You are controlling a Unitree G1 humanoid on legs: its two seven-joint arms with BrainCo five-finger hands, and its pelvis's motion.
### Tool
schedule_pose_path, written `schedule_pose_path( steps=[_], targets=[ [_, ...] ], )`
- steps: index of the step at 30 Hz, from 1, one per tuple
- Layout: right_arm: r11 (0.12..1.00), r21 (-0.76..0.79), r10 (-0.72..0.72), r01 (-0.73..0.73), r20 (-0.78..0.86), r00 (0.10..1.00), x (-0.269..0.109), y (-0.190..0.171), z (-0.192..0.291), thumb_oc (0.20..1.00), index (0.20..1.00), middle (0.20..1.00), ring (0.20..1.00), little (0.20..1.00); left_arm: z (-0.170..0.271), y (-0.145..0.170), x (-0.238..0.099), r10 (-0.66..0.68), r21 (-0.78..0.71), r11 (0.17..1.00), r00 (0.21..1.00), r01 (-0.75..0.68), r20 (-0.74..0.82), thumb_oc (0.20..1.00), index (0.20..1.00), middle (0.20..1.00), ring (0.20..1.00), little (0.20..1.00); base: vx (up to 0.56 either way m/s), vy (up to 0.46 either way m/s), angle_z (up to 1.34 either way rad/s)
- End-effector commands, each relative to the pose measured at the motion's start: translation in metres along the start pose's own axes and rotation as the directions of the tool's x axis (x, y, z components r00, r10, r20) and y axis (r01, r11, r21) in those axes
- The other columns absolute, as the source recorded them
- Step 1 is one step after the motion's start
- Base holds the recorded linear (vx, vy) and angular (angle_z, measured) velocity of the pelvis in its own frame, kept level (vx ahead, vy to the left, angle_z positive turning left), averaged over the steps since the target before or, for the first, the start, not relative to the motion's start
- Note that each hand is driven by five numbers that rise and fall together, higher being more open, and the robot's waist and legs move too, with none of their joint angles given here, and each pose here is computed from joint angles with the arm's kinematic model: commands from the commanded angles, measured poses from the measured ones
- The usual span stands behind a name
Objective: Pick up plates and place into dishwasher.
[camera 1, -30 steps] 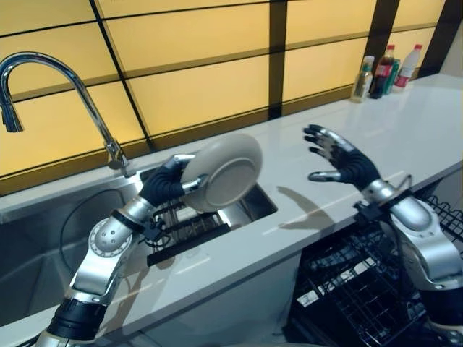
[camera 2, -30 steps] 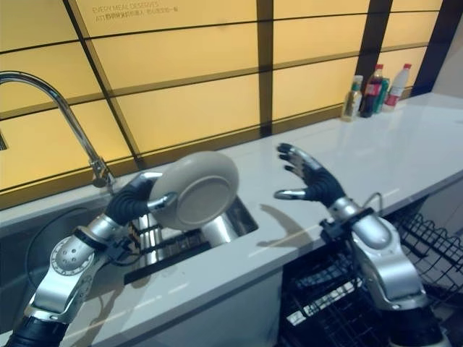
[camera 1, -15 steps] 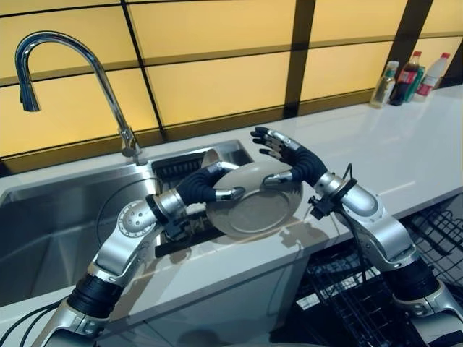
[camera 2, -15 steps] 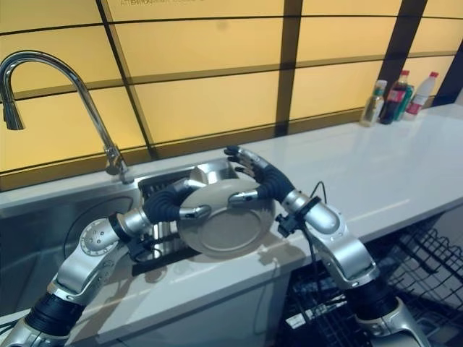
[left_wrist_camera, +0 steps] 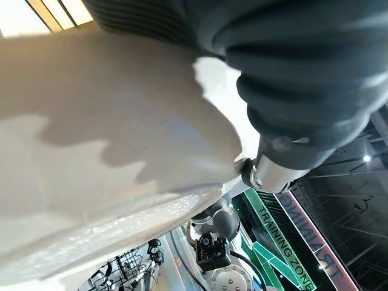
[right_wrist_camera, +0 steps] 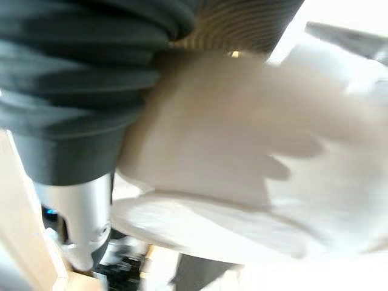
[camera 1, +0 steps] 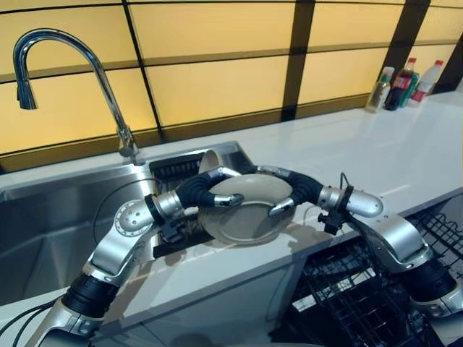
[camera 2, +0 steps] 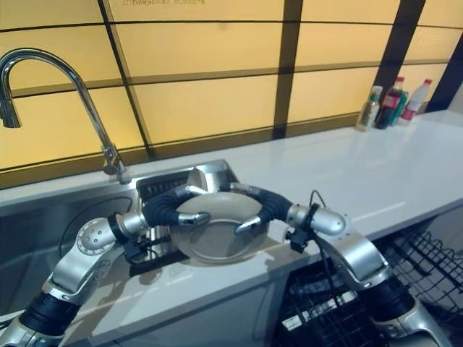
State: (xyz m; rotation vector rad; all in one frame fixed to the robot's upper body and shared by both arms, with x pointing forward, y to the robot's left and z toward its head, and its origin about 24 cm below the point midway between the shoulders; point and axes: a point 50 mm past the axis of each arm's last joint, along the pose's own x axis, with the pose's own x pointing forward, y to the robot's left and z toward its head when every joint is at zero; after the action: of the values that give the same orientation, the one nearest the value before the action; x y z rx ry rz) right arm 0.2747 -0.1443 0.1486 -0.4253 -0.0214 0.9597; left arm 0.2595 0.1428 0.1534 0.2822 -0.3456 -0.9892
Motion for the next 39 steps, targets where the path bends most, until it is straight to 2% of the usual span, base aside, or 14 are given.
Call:
schedule_pose_path(
  steps=[1,4,9,10,11,12,26,33,34,35,39],
  targets=[
    [0.991,-0.130,0.007,-0.019,-0.093,0.996,-0.013,-0.010,-0.005,1.000,1.000,1.000,1.000,1.000,0.012,0.021,-0.006,0.042,0.056,0.997,0.998,-0.044,0.042,0.200,0.200,0.200,0.200,0.200,0.01,-0.035,-0.01],
    [0.984,-0.178,-0.010,-0.019,-0.156,0.988,-0.024,-0.016,-0.009,1.000,1.000,1.000,1.000,1.000,0.013,0.023,-0.010,0.052,0.069,0.996,0.998,-0.054,0.031,0.200,0.200,0.200,0.200,0.200,0.00,-0.036,-0.01],
    [0.986,-0.169,-0.018,-0.007,-0.148,0.989,-0.028,-0.022,-0.005,1.000,1.000,1.000,1.000,1.000,0.013,0.025,-0.015,0.067,0.070,0.995,0.997,-0.069,0.033,0.200,0.200,0.200,0.200,0.200,0.00,-0.013,-0.01],
    [0.986,-0.165,-0.009,-0.015,-0.143,0.990,-0.028,-0.021,-0.005,0.862,0.862,0.862,0.862,0.862,0.012,0.025,-0.015,0.068,0.069,0.995,0.997,-0.071,0.034,0.200,0.200,0.200,0.200,0.200,0.01,-0.010,-0.03],
    [0.987,-0.161,-0.005,-0.017,-0.139,0.990,-0.027,-0.020,-0.005,0.580,0.580,0.580,0.580,0.580,0.012,0.025,-0.014,0.068,0.067,0.995,0.997,-0.071,0.035,0.200,0.200,0.200,0.200,0.200,0.02,-0.009,-0.03],
    [0.988,-0.155,-0.012,-0.007,-0.125,0.992,-0.027,-0.019,-0.005,0.200,0.200,0.200,0.200,0.200,0.011,0.024,-0.014,0.067,0.063,0.996,0.997,-0.069,0.035,0.200,0.200,0.200,0.200,0.200,0.00,0.000,0.00],
    [0.992,-0.010,-0.123,0.124,0.063,0.990,-0.012,-0.022,0.006,0.200,0.200,0.200,0.200,0.200,0.006,0.022,-0.011,0.100,-0.007,0.995,0.993,-0.100,0.057,0.200,0.200,0.200,0.200,0.200,0.00,0.001,-0.03],
    [0.990,0.059,-0.131,0.125,0.103,0.986,-0.008,-0.017,0.004,0.209,0.209,0.209,0.209,0.209,0.004,0.019,-0.007,0.112,-0.043,0.993,0.991,-0.109,0.072,0.200,0.200,0.200,0.200,0.200,0.00,0.007,-0.02],
    [0.991,0.059,-0.129,0.124,0.103,0.986,-0.006,-0.016,0.003,0.893,0.893,0.893,0.893,0.893,0.003,0.019,-0.006,0.111,-0.044,0.993,0.991,-0.108,0.072,0.200,0.200,0.200,0.200,0.200,-0.01,0.031,-0.01],
    [0.991,0.059,-0.125,0.119,0.101,0.987,-0.006,-0.015,0.002,1.000,1.000,1.000,1.000,1.000,0.003,0.019,-0.006,0.112,-0.046,0.993,0.991,-0.109,0.072,0.200,0.200,0.200,0.200,0.200,-0.01,0.032,-0.01],
    [0.989,0.073,-0.136,0.129,0.096,0.986,-0.005,-0.015,0.000,1.000,1.000,1.000,1.000,1.000,0.003,0.020,-0.005,0.122,-0.045,0.992,0.990,-0.119,0.069,0.200,0.200,0.200,0.200,0.200,-0.01,0.008,0.00]
  ],
)
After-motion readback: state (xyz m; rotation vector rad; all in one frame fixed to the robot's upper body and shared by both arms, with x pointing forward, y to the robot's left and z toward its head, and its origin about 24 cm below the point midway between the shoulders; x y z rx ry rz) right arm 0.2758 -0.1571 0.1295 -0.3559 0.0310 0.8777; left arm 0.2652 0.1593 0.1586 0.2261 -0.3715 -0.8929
